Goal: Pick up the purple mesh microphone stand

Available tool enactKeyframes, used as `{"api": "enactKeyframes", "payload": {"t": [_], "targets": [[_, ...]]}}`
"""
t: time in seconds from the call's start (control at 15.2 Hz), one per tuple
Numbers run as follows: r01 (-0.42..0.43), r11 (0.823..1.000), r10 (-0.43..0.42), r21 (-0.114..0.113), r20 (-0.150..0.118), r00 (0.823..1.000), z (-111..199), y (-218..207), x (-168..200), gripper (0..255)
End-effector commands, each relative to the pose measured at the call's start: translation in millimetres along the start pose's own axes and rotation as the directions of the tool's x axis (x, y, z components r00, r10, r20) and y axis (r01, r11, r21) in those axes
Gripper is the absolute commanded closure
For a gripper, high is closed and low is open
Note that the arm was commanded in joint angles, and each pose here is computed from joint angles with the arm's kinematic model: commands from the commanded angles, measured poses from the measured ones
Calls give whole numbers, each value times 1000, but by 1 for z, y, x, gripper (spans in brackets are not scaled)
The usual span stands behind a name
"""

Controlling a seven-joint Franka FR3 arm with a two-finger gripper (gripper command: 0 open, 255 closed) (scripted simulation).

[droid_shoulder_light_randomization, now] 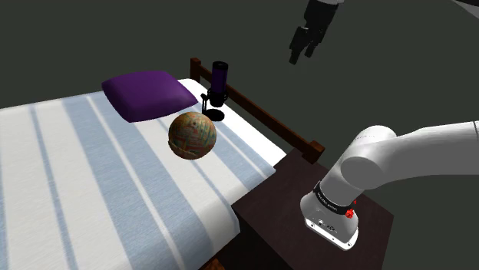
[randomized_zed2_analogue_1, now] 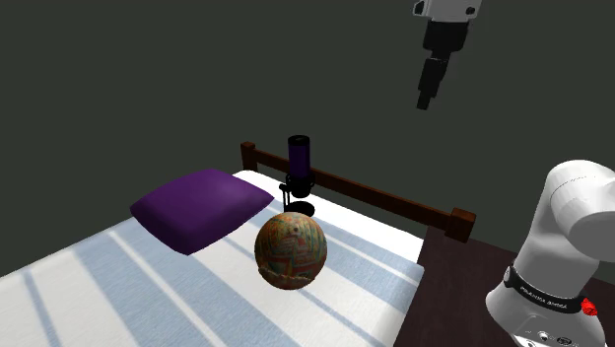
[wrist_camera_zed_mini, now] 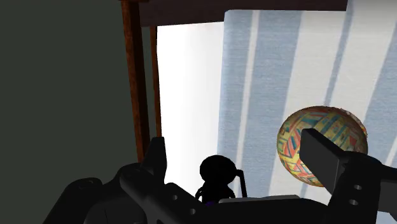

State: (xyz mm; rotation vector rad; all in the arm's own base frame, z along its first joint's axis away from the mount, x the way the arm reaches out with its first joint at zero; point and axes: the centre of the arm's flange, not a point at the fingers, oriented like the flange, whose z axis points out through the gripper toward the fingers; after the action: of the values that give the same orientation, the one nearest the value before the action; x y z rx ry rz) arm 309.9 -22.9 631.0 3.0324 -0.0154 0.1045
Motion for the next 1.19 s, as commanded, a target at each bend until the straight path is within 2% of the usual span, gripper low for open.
{"api": "enactKeyframes", "payload": {"t": [0.0,0.26,0.53,0.79,1.12], "targets": [[0,1000,0,0,0,1000,0,0,0,0],[-144,990,144,4,18,989,19,-25,44,0],[-286,958,286,6,36,958,39,-43,92,0],[-421,907,421,5,55,906,59,-55,141,0],[-578,816,576,0,77,814,86,-60,203,0]]}}
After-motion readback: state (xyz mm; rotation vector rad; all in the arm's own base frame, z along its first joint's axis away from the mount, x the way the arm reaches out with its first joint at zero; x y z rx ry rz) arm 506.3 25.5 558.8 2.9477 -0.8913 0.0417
